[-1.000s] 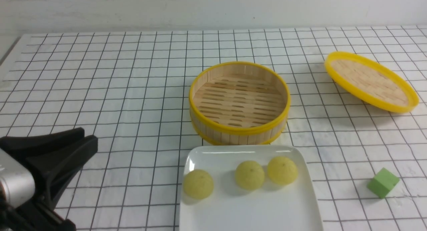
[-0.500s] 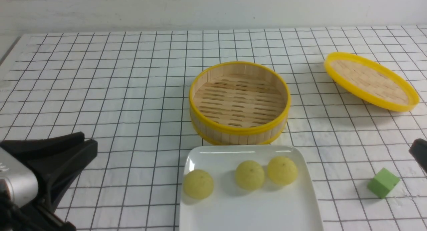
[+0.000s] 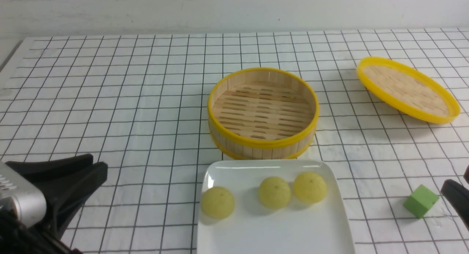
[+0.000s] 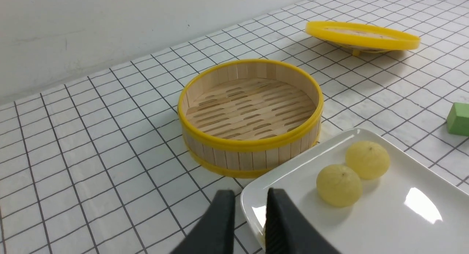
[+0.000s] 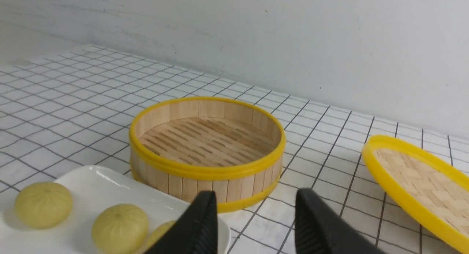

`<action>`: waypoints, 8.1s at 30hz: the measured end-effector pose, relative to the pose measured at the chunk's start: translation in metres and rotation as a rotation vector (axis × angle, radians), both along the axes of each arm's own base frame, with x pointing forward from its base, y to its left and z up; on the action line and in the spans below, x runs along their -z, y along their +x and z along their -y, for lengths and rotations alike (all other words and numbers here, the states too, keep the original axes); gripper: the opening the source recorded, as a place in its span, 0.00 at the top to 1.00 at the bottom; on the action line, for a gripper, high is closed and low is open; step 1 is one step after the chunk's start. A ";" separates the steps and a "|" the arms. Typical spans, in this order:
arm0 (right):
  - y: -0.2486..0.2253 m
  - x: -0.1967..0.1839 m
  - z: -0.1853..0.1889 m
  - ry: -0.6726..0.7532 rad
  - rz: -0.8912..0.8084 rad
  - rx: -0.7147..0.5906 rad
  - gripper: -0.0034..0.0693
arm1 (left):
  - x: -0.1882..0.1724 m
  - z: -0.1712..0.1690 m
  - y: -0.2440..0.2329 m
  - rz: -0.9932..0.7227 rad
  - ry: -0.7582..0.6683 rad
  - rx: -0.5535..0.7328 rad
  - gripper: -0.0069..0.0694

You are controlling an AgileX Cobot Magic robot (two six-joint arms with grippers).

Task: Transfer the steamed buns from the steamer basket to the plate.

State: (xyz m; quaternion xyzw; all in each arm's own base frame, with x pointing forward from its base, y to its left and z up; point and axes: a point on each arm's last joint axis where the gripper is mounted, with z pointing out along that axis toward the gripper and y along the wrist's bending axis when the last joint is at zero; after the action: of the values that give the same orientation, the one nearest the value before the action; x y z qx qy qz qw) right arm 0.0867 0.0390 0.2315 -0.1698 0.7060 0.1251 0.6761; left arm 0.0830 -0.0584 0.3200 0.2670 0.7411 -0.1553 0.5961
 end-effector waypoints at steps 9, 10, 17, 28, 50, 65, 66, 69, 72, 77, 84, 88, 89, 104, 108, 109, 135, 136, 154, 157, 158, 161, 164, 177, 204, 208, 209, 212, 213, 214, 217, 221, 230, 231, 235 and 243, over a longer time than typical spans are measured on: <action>-0.001 0.005 -0.002 -0.016 -0.038 -0.020 0.70 | 0.000 0.000 0.000 -0.005 0.000 -0.001 0.70; -0.001 0.005 -0.002 -0.016 -0.038 -0.020 0.70 | 0.000 0.000 0.000 -0.005 0.000 -0.001 0.70; -0.001 0.005 -0.002 -0.020 -0.047 -0.026 0.70 | 0.001 0.000 0.000 -0.010 0.004 -0.002 0.69; -0.001 0.006 -0.002 -0.020 -0.049 -0.027 0.68 | 0.006 -0.002 0.000 -0.053 0.038 -0.016 0.67; -0.002 0.007 -0.003 -0.026 -0.062 -0.034 0.64 | 0.091 -0.035 0.016 -0.122 -0.012 -0.388 0.65; -0.002 0.007 -0.003 -0.027 -0.065 -0.036 0.64 | 0.136 -0.060 -0.010 -0.017 -0.067 -0.635 0.63; -0.002 0.007 -0.003 -0.027 -0.065 -0.036 0.64 | 0.136 -0.061 -0.012 -0.013 -0.068 -0.645 0.63; -0.002 0.007 -0.003 -0.027 -0.066 -0.037 0.64 | 0.137 -0.062 -0.017 -0.013 -0.073 -0.660 0.63; -0.002 0.007 -0.003 -0.027 -0.066 -0.037 0.64 | 0.137 -0.063 -0.020 -0.008 -0.078 -0.668 0.63; -0.002 0.007 -0.003 -0.027 -0.066 -0.037 0.64 | 0.142 -0.065 -0.025 -0.044 -0.072 -0.692 0.62; -0.002 0.007 -0.003 -0.027 -0.066 -0.037 0.64 | 0.147 -0.066 -0.030 -0.084 -0.064 -0.714 0.60; -0.002 0.007 -0.003 -0.027 -0.066 -0.037 0.63 | 0.148 -0.066 -0.031 -0.080 -0.065 -0.716 0.60; -0.002 0.007 -0.003 -0.027 -0.066 -0.037 0.63 | 0.148 -0.066 -0.031 -0.080 -0.065 -0.716 0.60; -0.002 0.008 -0.003 -0.027 -0.069 -0.038 0.62 | 0.148 -0.066 -0.031 -0.083 -0.073 -0.715 0.60; -0.002 0.008 -0.003 -0.027 -0.069 -0.038 0.62 | 0.148 -0.066 -0.031 -0.083 -0.073 -0.715 0.60; -0.002 0.008 -0.003 -0.027 -0.069 -0.038 0.62 | 0.148 -0.066 -0.031 -0.083 -0.073 -0.715 0.60; -0.002 0.008 -0.003 -0.031 -0.067 -0.038 0.62 | 0.148 -0.066 -0.031 -0.083 -0.073 -0.715 0.60; -0.002 0.008 -0.003 -0.031 -0.067 -0.038 0.62 | 0.148 -0.066 -0.031 -0.083 -0.072 -0.715 0.60; -0.023 0.044 0.015 -0.050 -0.105 0.075 0.62 | 0.148 -0.069 -0.031 -0.060 -0.001 -0.724 0.60; -0.025 0.042 0.019 -0.029 -0.076 0.131 0.62 | 0.147 -0.069 -0.031 -0.057 0.008 -0.725 0.60; -0.025 0.042 0.020 -0.029 -0.075 0.145 0.62 | 0.147 -0.069 -0.031 -0.056 0.011 -0.726 0.60; -0.026 0.045 0.022 -0.033 -0.102 0.182 0.62 | 0.147 -0.070 -0.031 -0.050 0.033 -0.728 0.60; -0.027 0.049 0.023 -0.042 -0.151 0.209 0.62 | 0.147 -0.070 -0.031 -0.046 0.047 -0.730 0.60; -0.035 0.060 0.025 -0.076 -0.246 0.290 0.62 | 0.147 -0.071 -0.031 -0.041 0.064 -0.733 0.60; -0.036 0.061 0.028 -0.236 -0.232 0.282 0.62 | 0.147 -0.071 -0.031 -0.038 0.078 -0.735 0.60; -0.036 0.061 0.029 -0.246 -0.230 0.285 0.62 | 0.147 -0.072 -0.031 -0.038 0.079 -0.735 0.60; -0.036 0.061 0.029 -0.254 -0.230 0.286 0.62 | 0.147 -0.072 -0.031 -0.038 0.079 -0.735 0.60; -0.036 0.061 0.031 -0.269 -0.235 0.310 0.62 | 0.147 -0.072 -0.031 -0.038 0.079 -0.735 0.60; -0.036 0.061 0.032 -0.268 -0.237 0.313 0.62 | 0.147 -0.072 -0.031 -0.038 0.079 -0.735 0.60; -0.036 0.061 0.033 -0.251 -0.245 0.336 0.62 | 0.147 -0.072 -0.031 -0.038 0.079 -0.735 0.60; -0.036 0.061 0.037 -0.191 -0.262 0.376 0.62 | 0.147 -0.072 -0.031 -0.038 0.079 -0.735 0.60; -0.036 0.061 0.040 -0.134 -0.275 0.435 0.62 | 0.147 -0.072 -0.031 -0.038 0.079 -0.735 0.60; -0.036 0.061 0.041 -0.090 -0.281 0.457 0.62 | 0.147 -0.072 -0.031 -0.038 0.079 -0.735 0.60; -0.036 0.061 0.041 -0.091 -0.281 0.457 0.62 | 0.147 -0.072 -0.031 -0.038 0.079 -0.735 0.60; -0.036 0.061 0.041 -0.091 -0.281 0.457 0.62 | 0.147 -0.072 -0.031 -0.038 0.079 -0.735 0.60; -0.036 0.061 0.041 -0.090 -0.280 0.457 0.62 | 0.147 -0.072 -0.031 -0.038 0.079 -0.735 0.60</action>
State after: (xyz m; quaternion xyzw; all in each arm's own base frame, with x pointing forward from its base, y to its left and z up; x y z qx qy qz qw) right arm 0.0508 -0.0021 0.1709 -0.0169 0.8174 -0.0402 0.5744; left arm 0.0515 0.0131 0.1727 0.0029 0.8040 0.0931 0.5873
